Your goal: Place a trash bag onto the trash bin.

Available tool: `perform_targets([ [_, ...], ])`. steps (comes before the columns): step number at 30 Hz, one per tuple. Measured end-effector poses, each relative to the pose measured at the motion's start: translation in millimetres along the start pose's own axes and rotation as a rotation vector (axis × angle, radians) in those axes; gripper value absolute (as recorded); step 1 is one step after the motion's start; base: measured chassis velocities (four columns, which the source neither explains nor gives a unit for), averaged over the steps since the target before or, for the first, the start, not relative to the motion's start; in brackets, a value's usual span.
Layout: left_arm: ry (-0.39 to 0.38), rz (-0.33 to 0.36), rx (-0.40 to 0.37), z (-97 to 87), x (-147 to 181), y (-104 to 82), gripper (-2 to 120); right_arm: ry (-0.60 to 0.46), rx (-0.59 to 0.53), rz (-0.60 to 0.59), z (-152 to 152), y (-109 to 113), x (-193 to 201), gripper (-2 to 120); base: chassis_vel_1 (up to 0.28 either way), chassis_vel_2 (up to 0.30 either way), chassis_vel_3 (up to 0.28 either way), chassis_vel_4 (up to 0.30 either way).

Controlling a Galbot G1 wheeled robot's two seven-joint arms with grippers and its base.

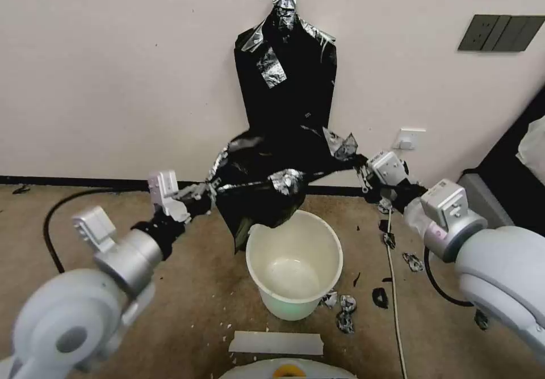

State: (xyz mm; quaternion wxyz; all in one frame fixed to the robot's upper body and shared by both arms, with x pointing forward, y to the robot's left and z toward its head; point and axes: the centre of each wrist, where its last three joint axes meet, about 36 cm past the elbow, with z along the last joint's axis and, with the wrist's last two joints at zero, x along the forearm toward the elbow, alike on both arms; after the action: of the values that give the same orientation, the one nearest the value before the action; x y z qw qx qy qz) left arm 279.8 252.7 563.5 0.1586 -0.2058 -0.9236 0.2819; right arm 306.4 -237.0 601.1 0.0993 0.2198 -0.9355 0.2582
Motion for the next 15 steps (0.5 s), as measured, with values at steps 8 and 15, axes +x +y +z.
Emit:
perform_targets([
  [8,0.080,-0.024,0.040,12.3,6,4.2,0,0.071,-0.073,-0.091,11,6,2,0,0.000,0.000,0.000,0.000],
  [15,0.142,-0.016,0.045,19.6,6,3.4,0,0.114,-0.122,-0.125,15,6,4,0,0.000,0.000,0.000,0.000],
])
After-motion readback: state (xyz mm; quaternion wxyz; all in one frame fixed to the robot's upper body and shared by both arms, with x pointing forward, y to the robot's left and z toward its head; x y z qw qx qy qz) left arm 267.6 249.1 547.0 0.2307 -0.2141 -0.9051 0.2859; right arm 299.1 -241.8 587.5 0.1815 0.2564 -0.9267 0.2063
